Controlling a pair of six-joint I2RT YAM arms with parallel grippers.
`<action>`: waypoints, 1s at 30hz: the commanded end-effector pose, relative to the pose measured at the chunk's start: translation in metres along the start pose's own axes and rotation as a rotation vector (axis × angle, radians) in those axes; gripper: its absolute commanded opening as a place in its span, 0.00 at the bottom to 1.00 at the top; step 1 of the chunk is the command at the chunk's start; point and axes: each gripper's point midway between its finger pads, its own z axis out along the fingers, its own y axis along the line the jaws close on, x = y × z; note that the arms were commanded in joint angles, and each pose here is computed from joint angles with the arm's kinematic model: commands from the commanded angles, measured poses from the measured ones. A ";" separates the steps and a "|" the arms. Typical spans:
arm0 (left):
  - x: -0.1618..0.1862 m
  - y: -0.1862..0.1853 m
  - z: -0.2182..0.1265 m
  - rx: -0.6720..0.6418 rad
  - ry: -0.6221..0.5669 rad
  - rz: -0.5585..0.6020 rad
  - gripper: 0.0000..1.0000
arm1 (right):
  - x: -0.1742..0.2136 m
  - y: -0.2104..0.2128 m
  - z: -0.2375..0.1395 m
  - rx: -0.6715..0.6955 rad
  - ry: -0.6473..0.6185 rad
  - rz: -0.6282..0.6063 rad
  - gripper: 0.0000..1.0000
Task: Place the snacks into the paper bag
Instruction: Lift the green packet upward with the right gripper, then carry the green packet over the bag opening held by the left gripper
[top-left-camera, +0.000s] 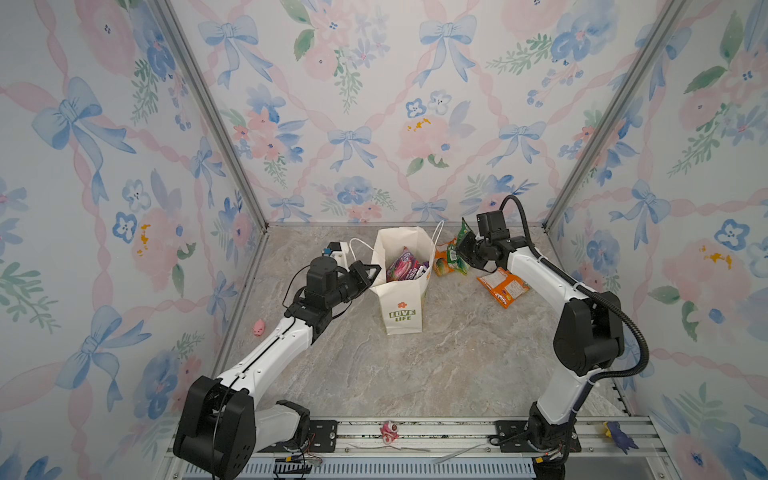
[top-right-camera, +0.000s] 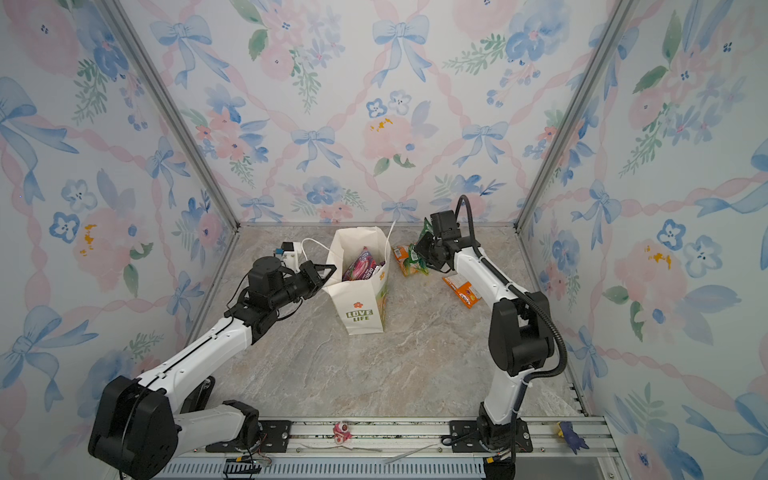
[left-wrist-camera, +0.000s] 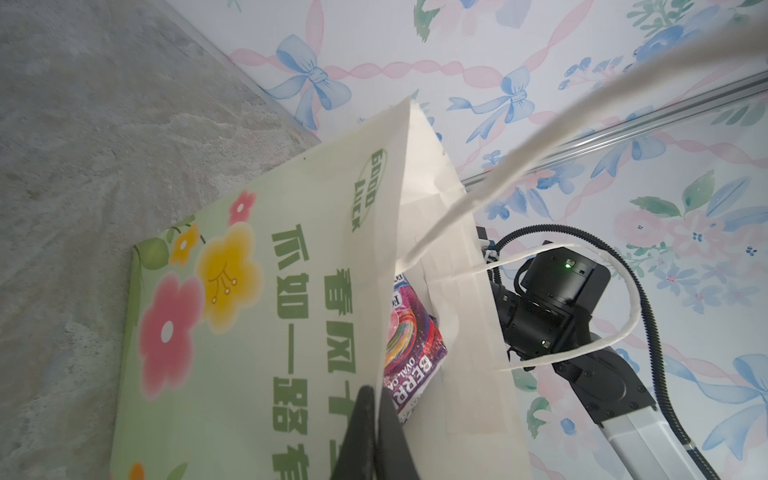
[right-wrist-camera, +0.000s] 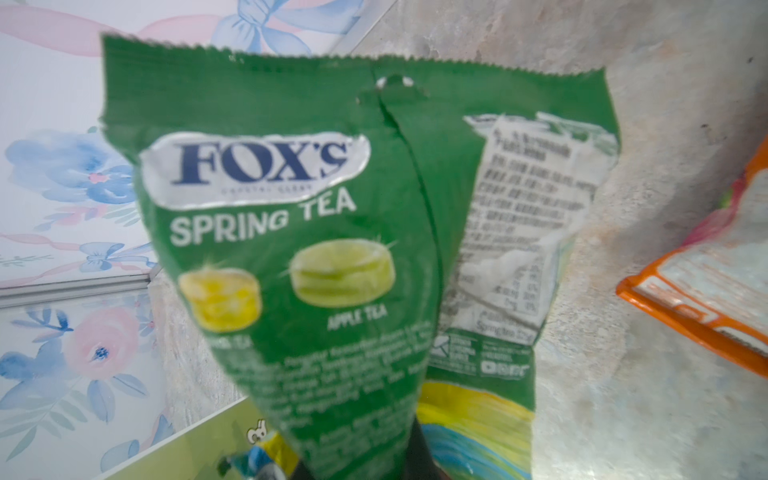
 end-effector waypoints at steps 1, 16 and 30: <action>-0.007 -0.019 -0.008 0.064 -0.033 0.022 0.00 | -0.018 0.027 -0.030 -0.110 -0.073 -0.070 0.00; -0.007 -0.017 -0.005 0.059 -0.030 0.019 0.00 | -0.041 0.094 -0.143 -0.335 -0.227 -0.237 0.00; -0.008 -0.018 -0.005 0.060 -0.033 0.021 0.00 | -0.001 0.187 -0.269 -0.698 -0.306 -0.549 0.00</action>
